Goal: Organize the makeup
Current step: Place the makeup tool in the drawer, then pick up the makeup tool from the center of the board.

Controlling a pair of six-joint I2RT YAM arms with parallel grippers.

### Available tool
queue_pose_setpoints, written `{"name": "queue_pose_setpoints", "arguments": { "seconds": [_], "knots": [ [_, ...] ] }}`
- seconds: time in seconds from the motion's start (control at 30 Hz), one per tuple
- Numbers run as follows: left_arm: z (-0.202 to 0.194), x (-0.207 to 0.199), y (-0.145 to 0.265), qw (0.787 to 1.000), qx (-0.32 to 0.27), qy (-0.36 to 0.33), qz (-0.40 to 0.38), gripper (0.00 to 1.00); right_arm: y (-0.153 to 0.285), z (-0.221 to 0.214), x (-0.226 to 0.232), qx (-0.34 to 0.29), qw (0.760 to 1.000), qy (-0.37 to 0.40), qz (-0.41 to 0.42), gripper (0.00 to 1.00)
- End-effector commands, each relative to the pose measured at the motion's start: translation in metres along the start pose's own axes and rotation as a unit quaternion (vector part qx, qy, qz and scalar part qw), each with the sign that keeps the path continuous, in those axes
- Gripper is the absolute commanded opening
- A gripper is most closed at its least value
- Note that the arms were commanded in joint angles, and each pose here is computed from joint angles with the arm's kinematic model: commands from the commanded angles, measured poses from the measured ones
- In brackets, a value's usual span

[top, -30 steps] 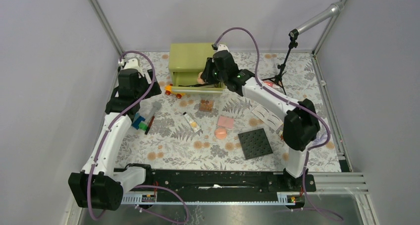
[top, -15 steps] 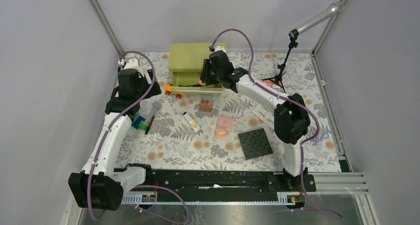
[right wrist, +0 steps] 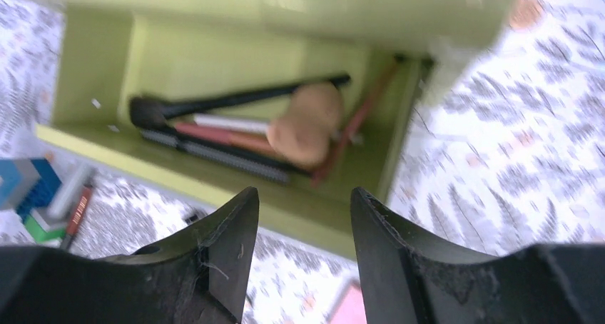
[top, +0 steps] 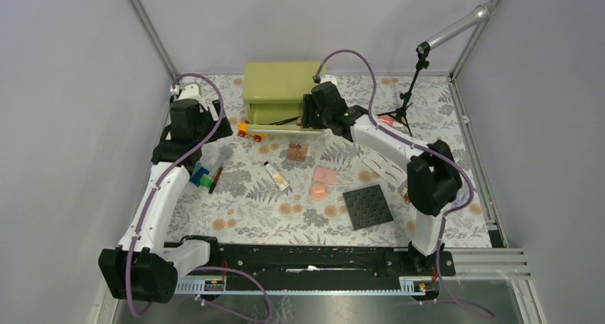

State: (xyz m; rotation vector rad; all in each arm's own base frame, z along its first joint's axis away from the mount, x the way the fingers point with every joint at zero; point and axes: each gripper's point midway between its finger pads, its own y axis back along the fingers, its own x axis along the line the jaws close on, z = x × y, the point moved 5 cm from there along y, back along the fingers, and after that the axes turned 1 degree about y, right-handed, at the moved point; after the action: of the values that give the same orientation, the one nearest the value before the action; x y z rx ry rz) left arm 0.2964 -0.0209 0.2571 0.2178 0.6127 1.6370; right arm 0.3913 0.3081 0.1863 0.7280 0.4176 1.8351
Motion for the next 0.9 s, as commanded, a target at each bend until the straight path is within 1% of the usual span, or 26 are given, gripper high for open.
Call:
{"name": "queue_pose_setpoints", "arguments": {
  "seconds": [0.0,0.17,0.2,0.33,0.47,0.5,0.6,0.67,0.77,0.87],
  "knots": [
    [0.012,0.0,0.006,0.999,-0.031,0.007,-0.001,0.86,0.05,0.003,-0.019,-0.034,0.999,0.007,-0.02,0.58],
    [0.012,0.0,0.005,1.0,-0.03,0.007,-0.001,0.86,0.082,-0.034,-0.045,-0.038,0.999,-0.005,-0.032,0.59],
    [0.012,0.0,0.005,1.0,-0.03,0.007,-0.001,0.86,0.087,-0.04,-0.048,-0.039,0.999,-0.011,-0.029,0.59],
    [0.012,0.001,0.004,1.0,-0.029,0.007,0.001,0.86,0.1,-0.071,-0.051,-0.012,0.999,-0.042,0.004,0.6],
    [0.011,0.002,0.003,1.0,-0.029,0.007,0.003,0.86,0.101,-0.11,-0.054,0.025,0.996,-0.076,0.032,0.57],
    [0.011,0.002,0.003,1.0,-0.028,0.007,0.002,0.86,0.099,-0.116,-0.052,0.026,0.995,-0.082,0.044,0.56],
    [0.011,0.001,0.003,1.0,-0.027,0.007,0.001,0.86,0.094,-0.139,-0.051,0.06,0.992,-0.099,0.054,0.55],
    [0.011,0.001,0.002,1.0,-0.026,0.007,0.001,0.86,0.092,-0.154,-0.046,0.086,0.986,-0.116,0.078,0.54],
    [0.01,0.001,0.002,1.0,-0.024,0.007,0.0,0.86,0.087,-0.17,-0.039,0.11,0.979,-0.139,0.101,0.51],
    [0.01,0.001,0.001,1.0,-0.024,0.007,0.001,0.86,0.083,-0.18,-0.033,0.135,0.975,-0.137,0.107,0.5]
  ]
}}
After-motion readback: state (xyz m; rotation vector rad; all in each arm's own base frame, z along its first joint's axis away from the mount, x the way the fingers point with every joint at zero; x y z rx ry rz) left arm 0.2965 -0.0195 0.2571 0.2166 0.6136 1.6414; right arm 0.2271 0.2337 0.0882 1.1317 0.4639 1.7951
